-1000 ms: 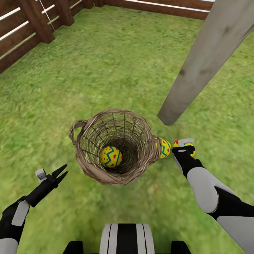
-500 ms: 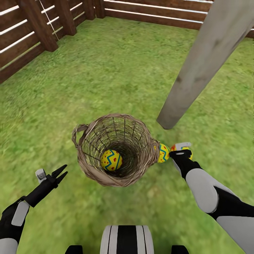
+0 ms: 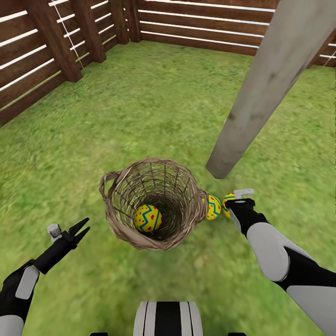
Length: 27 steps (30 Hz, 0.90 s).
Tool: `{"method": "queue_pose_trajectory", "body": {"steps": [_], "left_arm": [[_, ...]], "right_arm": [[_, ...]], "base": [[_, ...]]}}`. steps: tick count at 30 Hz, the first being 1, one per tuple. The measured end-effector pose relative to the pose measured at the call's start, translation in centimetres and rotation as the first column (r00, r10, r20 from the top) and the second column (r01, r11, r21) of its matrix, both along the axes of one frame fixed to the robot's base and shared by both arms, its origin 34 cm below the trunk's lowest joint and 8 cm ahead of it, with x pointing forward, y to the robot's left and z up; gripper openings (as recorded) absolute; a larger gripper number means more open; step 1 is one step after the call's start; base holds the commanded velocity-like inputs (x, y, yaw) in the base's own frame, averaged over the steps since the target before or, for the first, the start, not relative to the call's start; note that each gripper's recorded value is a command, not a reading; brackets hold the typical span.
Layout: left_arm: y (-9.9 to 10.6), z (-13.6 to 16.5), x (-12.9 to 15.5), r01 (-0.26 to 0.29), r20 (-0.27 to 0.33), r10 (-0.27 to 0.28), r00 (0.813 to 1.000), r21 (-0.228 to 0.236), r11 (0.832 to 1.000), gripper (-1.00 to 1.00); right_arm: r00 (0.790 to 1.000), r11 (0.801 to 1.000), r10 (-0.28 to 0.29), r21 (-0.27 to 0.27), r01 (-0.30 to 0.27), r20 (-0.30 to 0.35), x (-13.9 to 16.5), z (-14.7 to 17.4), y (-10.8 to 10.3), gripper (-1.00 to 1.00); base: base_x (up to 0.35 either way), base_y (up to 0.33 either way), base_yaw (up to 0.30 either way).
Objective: Take the three Easter eggs out of the wicker basket on the lawn in the garden, then place them on the lawn next to a single tree (choose any tree) so that all three eggs are next to the same tree and none are left in the basket.
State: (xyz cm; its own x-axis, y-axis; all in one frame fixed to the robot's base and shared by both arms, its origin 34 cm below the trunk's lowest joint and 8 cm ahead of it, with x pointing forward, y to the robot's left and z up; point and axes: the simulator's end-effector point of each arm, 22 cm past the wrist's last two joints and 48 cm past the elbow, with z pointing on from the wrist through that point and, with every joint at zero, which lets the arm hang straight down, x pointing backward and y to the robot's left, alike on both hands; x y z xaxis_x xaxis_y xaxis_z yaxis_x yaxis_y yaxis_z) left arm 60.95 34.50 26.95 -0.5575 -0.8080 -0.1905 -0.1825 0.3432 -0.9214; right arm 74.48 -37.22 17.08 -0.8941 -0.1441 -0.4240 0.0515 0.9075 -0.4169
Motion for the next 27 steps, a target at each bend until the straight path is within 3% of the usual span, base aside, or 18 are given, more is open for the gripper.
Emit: {"method": "queue_pose_trajectory", "body": {"steps": [2, 7, 11, 22, 25, 26, 27], "left_arm": [[0.2, 0.1, 0.0, -0.007, 0.001, 0.007, 1.000, -0.003, 1.000, 1.00], [1.1, -0.5, -1.0, -0.035, -0.022, 0.035, 0.999, -0.007, 0.999, 1.00], [1.8, -0.6, -1.2, -0.060, -0.024, 0.060, 0.998, -0.009, 0.998, 1.00], [1.9, -0.7, -1.2, -0.065, -0.026, 0.065, 0.998, -0.010, 0.998, 1.00], [2.0, -0.7, -1.2, -0.065, -0.027, 0.065, 0.998, -0.009, 0.998, 1.00], [1.9, -0.7, -1.2, -0.066, -0.027, 0.065, 0.998, -0.009, 0.998, 1.00], [1.9, -0.7, -1.2, -0.065, -0.027, 0.065, 0.997, -0.010, 0.998, 1.00]], "right_arm": [[1.000, 1.000, -0.002, 0.029, 0.002, -0.013, -0.4, -0.2, 0.6, 1.00], [1.000, 0.999, -0.023, 0.043, 0.024, -0.005, 0.0, 0.0, 0.3, 1.00], [1.000, 0.999, 0.013, 0.053, -0.012, -0.019, -0.1, -0.4, 1.0, 1.00], [1.000, 0.997, 0.015, 0.081, -0.014, -0.018, 0.0, -0.5, 1.3, 1.00], [1.000, 0.989, -0.008, 0.149, 0.006, 0.015, 1.5, 0.7, -0.3, 1.00], [0.999, 0.980, -0.038, 0.197, 0.042, -0.024, 1.0, 0.9, -1.7, 1.00], [0.994, 0.958, -0.042, 0.280, 0.068, -0.098, -0.5, 0.6, -2.9, 1.00]], "base": [[0.000, 0.000, 0.000], [0.000, 0.000, 0.000], [-0.008, 0.000, 0.000], [-0.326, 0.000, 0.000], [-0.338, 0.000, 0.000], [-0.315, 0.000, 0.000], [-0.239, 0.000, 0.000]]}}
